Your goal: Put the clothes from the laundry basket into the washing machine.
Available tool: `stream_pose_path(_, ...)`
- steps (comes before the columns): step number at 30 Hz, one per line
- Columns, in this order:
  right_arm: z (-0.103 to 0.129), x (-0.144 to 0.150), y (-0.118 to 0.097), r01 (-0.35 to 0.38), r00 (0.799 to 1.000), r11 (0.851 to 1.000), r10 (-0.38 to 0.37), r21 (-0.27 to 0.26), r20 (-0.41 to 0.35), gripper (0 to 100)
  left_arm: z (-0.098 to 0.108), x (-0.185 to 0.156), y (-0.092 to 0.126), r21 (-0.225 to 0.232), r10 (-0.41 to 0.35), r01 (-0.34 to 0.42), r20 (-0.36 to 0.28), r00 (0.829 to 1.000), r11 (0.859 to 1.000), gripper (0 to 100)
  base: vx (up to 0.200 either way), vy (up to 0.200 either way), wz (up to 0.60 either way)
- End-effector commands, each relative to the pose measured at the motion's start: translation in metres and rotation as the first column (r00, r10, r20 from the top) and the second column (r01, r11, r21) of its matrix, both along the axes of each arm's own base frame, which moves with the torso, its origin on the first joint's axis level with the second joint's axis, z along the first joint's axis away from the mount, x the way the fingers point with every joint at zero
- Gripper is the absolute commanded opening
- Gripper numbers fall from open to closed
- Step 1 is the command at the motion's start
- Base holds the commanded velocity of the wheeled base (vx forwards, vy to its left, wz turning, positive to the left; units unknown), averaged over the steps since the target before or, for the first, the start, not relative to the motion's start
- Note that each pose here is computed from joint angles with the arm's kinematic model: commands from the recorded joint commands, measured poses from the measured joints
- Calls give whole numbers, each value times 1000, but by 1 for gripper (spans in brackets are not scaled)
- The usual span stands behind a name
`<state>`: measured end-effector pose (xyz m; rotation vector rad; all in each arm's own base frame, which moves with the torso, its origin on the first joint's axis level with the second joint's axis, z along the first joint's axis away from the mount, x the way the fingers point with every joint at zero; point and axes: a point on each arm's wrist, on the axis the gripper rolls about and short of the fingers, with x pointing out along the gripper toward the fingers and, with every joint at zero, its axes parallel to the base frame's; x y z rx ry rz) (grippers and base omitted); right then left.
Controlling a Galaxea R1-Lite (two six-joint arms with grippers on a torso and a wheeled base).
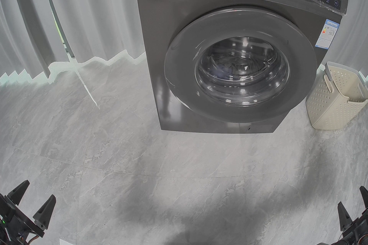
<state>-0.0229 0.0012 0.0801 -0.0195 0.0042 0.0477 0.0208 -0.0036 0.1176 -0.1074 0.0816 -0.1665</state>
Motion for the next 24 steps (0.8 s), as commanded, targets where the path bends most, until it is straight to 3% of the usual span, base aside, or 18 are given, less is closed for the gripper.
stream_pose_path(1, -5, 1, 0, 0, 1000, 1000, 0, 0, -8, 100, -8, -17, 3, -13, 56, -55, 79, 995, 998, 100, 0, 0, 0)
stream_pose_path(5, -5, 1, 0, 0, 1000, 1000, 0, 0, -11, 100, -29, -35, -1, 47, 103, -108, 87, 991, 993, 100, 0, 0, 0)
stream_pose_path(7, -5, 1, 0, 0, 1000, 1000, 0, 0, -9, 100, -34, -37, -3, 39, 69, -71, 58, 996, 997, 100, 0, 0, 0)
stream_pose_path(11, -5, 1, 0, -1, 1000, 1000, 1, 0, -11, 100, -33, -36, -3, 31, 82, -84, 62, 995, 996, 100, 0, 0, 0)
stream_pose_path(13, -5, 1, 0, 0, 1000, 1000, 0, 0, -11, 100, -34, -36, 0, 64, 167, -171, 58, 984, 983, 100, 0, 0, 0)
stream_pose_path(15, -5, 1, 0, -1, 1000, 1000, 1, 0, -9, 100, -35, -36, 0, 96, 192, -196, 51, 980, 976, 100, 0, 0, 0)
stream_pose_path(20, -5, 1, 0, 0, 1000, 1000, 0, 1, -8, 100, -35, -37, 0, 105, 140, -145, 55, 989, 984, 100, 0, 0, 0)
stream_pose_path(22, -5, 1, 0, 0, 1000, 1000, 0, 1, -8, 100, -35, -38, 2, 95, 25, -31, 72, 997, 995, 100, 0, 0, 0)
stream_pose_path(24, -5, 1, 0, 0, 1000, 1000, 0, 0, -8, 100, -35, -38, 2, 90, 10, -16, 70, 998, 996, 100, 0, 0, 0)
